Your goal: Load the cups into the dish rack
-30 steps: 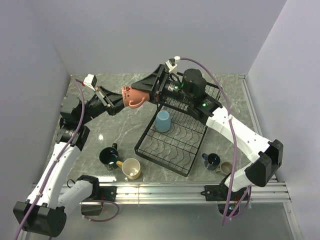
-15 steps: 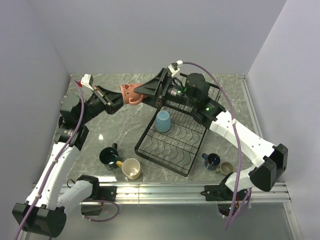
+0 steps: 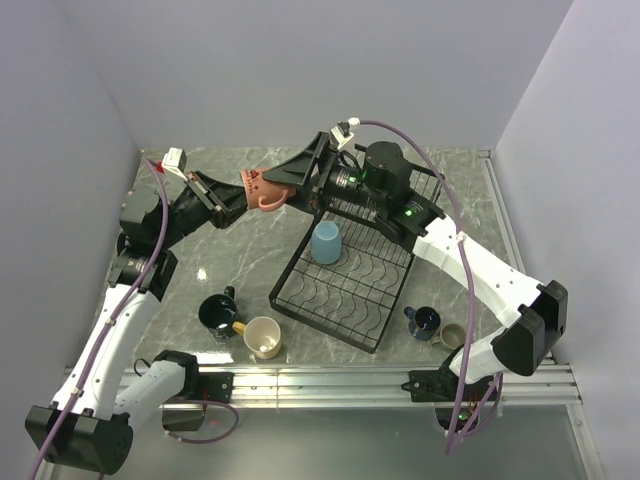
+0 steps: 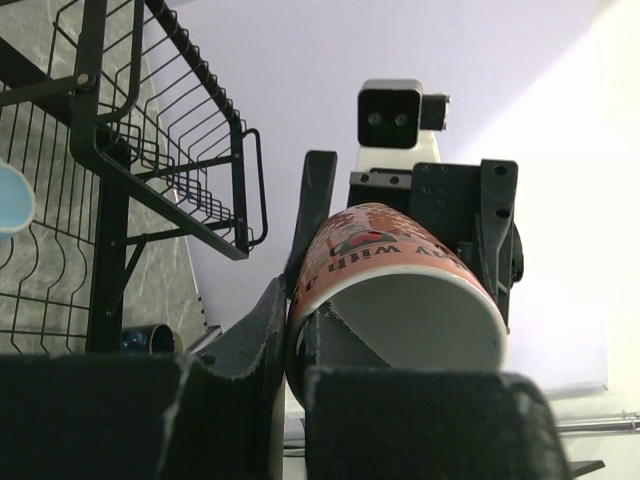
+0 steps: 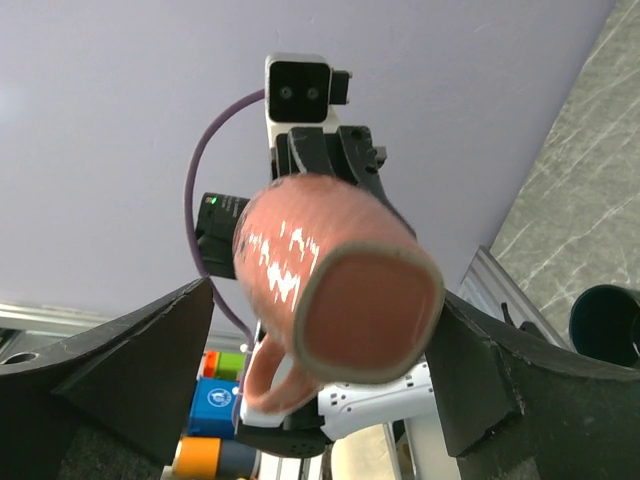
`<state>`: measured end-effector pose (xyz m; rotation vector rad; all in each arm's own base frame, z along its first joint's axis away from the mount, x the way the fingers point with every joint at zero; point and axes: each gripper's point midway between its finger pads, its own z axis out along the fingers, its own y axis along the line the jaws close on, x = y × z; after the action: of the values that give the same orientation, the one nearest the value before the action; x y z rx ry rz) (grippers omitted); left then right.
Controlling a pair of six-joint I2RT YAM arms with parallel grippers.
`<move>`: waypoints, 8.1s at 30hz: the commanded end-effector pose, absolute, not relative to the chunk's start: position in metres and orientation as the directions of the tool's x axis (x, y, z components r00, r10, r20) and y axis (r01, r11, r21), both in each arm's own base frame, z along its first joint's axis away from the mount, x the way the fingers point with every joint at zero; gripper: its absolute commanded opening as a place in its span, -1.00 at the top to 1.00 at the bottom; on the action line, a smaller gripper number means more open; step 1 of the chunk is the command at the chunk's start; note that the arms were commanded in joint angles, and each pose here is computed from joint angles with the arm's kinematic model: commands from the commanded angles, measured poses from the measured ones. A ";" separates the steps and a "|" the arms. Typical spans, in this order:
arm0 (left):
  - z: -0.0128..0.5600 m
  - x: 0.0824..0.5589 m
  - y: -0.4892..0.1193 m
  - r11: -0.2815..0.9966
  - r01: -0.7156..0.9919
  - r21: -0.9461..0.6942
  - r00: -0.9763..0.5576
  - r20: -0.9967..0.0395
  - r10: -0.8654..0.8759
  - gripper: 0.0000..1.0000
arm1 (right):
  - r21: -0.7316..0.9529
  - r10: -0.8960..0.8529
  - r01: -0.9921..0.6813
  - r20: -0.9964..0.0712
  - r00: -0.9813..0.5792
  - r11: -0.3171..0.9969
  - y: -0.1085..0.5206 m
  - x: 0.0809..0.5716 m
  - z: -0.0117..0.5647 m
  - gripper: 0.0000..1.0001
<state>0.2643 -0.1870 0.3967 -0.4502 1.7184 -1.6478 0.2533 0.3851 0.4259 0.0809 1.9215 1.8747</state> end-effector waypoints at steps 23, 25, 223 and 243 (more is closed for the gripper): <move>0.398 0.251 -0.191 0.212 0.287 -0.934 -0.709 -0.356 -0.609 0.81 | 0.920 0.422 -0.393 -0.363 -0.831 0.018 0.372 0.254 0.470 0.72; 0.392 0.251 -0.189 0.251 0.271 -0.929 -0.709 -0.369 -0.600 0.57 | 0.916 0.424 -0.401 -0.371 -0.826 0.020 0.370 0.254 0.474 0.92; 0.391 0.131 -0.236 0.291 0.487 -0.823 -0.785 -0.559 -0.267 0.99 | 0.453 0.036 -0.707 -0.854 -0.519 0.543 0.317 0.167 0.423 -0.99; 0.512 0.085 -0.204 -0.229 0.673 -0.703 -0.699 -0.502 -0.509 0.99 | 0.580 0.209 -0.745 -0.814 -0.542 0.328 0.362 0.148 0.487 -0.99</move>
<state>0.1308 -0.2146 0.4547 0.0000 1.4672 -1.8973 0.1593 0.3559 0.4507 -0.5253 1.8411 1.2131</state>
